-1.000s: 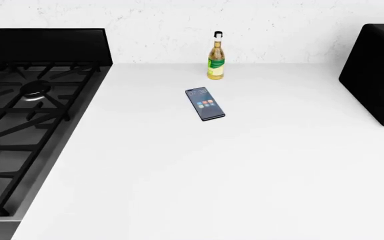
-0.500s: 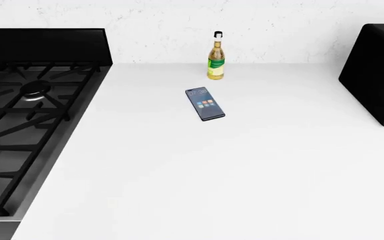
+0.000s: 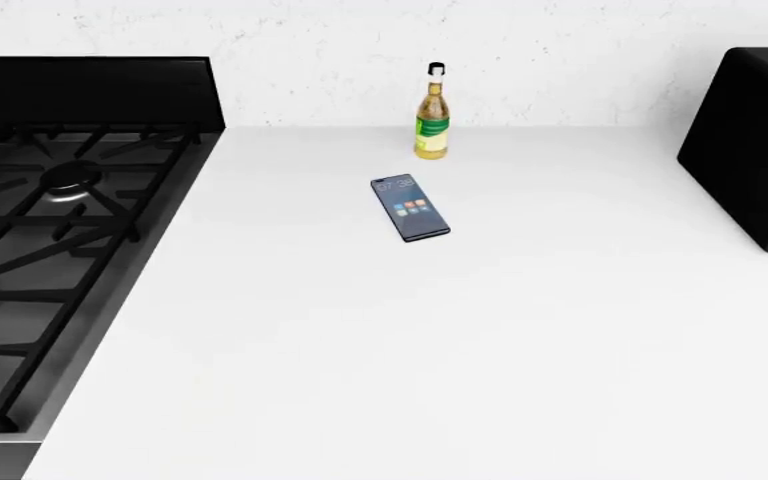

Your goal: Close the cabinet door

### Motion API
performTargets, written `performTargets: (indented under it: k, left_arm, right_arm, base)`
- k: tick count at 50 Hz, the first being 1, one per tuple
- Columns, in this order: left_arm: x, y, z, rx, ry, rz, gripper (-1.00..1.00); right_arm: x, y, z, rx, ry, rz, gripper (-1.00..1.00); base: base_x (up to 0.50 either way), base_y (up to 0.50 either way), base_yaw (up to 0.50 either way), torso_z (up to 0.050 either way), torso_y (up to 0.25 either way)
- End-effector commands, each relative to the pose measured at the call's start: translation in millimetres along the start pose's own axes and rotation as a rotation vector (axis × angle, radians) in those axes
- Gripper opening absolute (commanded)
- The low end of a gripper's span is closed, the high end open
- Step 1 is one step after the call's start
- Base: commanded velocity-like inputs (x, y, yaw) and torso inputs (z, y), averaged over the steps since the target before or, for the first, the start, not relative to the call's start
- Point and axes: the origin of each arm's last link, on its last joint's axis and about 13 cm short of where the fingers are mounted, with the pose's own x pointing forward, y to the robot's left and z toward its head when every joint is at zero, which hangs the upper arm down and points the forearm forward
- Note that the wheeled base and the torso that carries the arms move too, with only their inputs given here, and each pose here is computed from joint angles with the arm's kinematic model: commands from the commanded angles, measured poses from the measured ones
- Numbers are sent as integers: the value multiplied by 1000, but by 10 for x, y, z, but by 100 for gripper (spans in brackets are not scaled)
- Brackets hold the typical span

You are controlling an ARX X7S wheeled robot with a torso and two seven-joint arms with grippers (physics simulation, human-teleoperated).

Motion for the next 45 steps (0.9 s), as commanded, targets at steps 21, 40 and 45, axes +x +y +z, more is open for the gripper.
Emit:
performTargets:
  k: [21,40,45]
  left_arm:
    - [-6,13,-10,2,5,4,100]
    - [-12,9,-29,1,9,4,100]
    - [-13,9,-35,1,10,4,100]
  right_arm:
    - [81,19,-823,-15,311,-3,100]
    - [116,21,-1129,-31,392,-5,100]
    - [120,15,-1225,-39,417,-8,100]
  base:
    - [4,1,1,0,0]
    - [4,1,1,0,0]
    - [3,1,1,0,0]
